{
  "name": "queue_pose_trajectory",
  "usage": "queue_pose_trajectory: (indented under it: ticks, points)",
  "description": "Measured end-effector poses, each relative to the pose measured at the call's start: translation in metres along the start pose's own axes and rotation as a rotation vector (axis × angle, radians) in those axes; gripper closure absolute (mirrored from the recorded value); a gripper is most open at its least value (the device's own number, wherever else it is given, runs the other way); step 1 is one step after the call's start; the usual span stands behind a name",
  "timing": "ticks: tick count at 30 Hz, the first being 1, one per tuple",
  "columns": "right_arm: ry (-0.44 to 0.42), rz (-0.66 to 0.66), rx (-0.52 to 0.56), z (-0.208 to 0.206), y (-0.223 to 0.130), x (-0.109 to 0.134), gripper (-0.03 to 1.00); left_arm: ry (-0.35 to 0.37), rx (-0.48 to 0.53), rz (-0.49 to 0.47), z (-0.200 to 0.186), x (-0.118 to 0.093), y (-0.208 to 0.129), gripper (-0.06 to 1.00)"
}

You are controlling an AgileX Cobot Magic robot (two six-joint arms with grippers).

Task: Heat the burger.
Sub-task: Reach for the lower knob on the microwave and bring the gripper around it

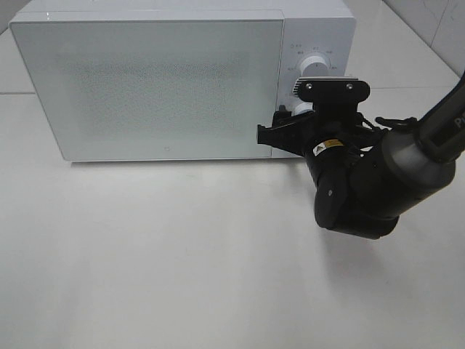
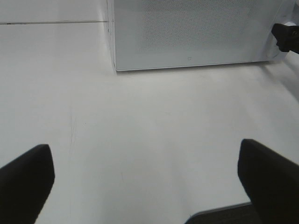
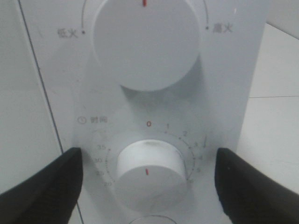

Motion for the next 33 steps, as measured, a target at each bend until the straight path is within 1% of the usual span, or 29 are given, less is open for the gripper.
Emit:
queue_pose_trajectory:
  ticks: [2, 5, 6, 7, 8, 9, 10, 12, 21, 24, 26, 27, 29, 30, 31, 32, 33]
  points:
    - [0.003, 0.005, -0.005, 0.0014, 0.0018, 0.002, 0.25, 0.0, 0.0, 0.0, 0.0, 0.0, 0.0, -0.05]
    - [0.004, 0.006, -0.003, 0.0017, 0.0018, 0.0025, 0.26, 0.0, 0.0, 0.0, 0.0, 0.0, 0.0, -0.05]
    - [0.007, 0.005, -0.002, 0.0019, 0.0017, 0.0032, 0.31, 0.0, 0.0, 0.0, 0.0, 0.0, 0.0, -0.05]
    - [0.011, 0.006, 0.004, 0.0023, 0.0009, 0.0043, 0.37, 0.0, 0.0, 0.0, 0.0, 0.0, 0.0, -0.05]
    - [0.011, 0.006, 0.004, 0.0023, 0.0009, 0.0043, 0.37, 0.0, 0.0, 0.0, 0.0, 0.0, 0.0, -0.05]
    - [0.008, 0.007, 0.007, 0.0023, 0.0004, 0.0038, 0.42, 0.0, 0.0, 0.0, 0.0, 0.0, 0.0, -0.05]
    - [-0.006, 0.014, 0.009, 0.0024, 0.0001, 0.0014, 0.53, 0.0, 0.0, 0.0, 0.0, 0.0, 0.0, -0.05]
    - [-0.006, 0.014, 0.01, 0.0022, -0.0001, 0.0012, 0.55, 0.0, 0.0, 0.0, 0.0, 0.0, 0.0, -0.05]
    - [-0.01, 0.02, 0.01, 0.0022, -0.0001, 0.0006, 0.55, 0.0, 0.0, 0.0, 0.0, 0.0, 0.0, -0.05]
    - [-0.009, 0.04, 0.009, 0.0022, 0.0001, 0.0008, 0.55, 0.0, 0.0, 0.0, 0.0, 0.0, 0.0, -0.05]
    - [-0.001, 0.08, 0.005, 0.0022, 0.0006, 0.0021, 0.55, 0.0, 0.0, 0.0, 0.0, 0.0, 0.0, -0.05]
    - [-0.001, 0.08, 0.005, 0.0022, 0.0006, 0.0021, 0.55, 0.0, 0.0, 0.0, 0.0, 0.0, 0.0, -0.05]
    - [0.014, 0.132, 0.002, 0.0016, 0.0, 0.0033, 0.55, 0.0, 0.0, 0.0, 0.0, 0.0, 0.0, -0.05]
    - [0.014, 0.132, 0.002, 0.0016, 0.0, 0.0033, 0.55, 0.0, 0.0, 0.0, 0.0, 0.0, 0.0, -0.05]
    - [0.02, 0.196, 0.002, 0.002, -0.0013, 0.003, 0.55, 0.0, 0.0, 0.0, 0.0, 0.0, 0.0, -0.05]
    - [0.02, 0.196, 0.002, 0.002, -0.0013, 0.003, 0.55, 0.0, 0.0, 0.0, 0.0, 0.0, 0.0, -0.05]
    - [0.024, 0.237, 0.001, 0.002, -0.0013, 0.0034, 0.55, 0.0, 0.0, 0.0, 0.0, 0.0, 0.0, -0.05]
Point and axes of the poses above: a point on each arm's last joint axis where the gripper is mounted, z pointing out along that axis toward the gripper, x along the wrist's bending axis when the last joint is at zero, y = z × x, the point moved 8 cm from there along z, pointing out along that axis toward the gripper, and after that the axes turned 12 degrees about z, right-handed, at the moved point
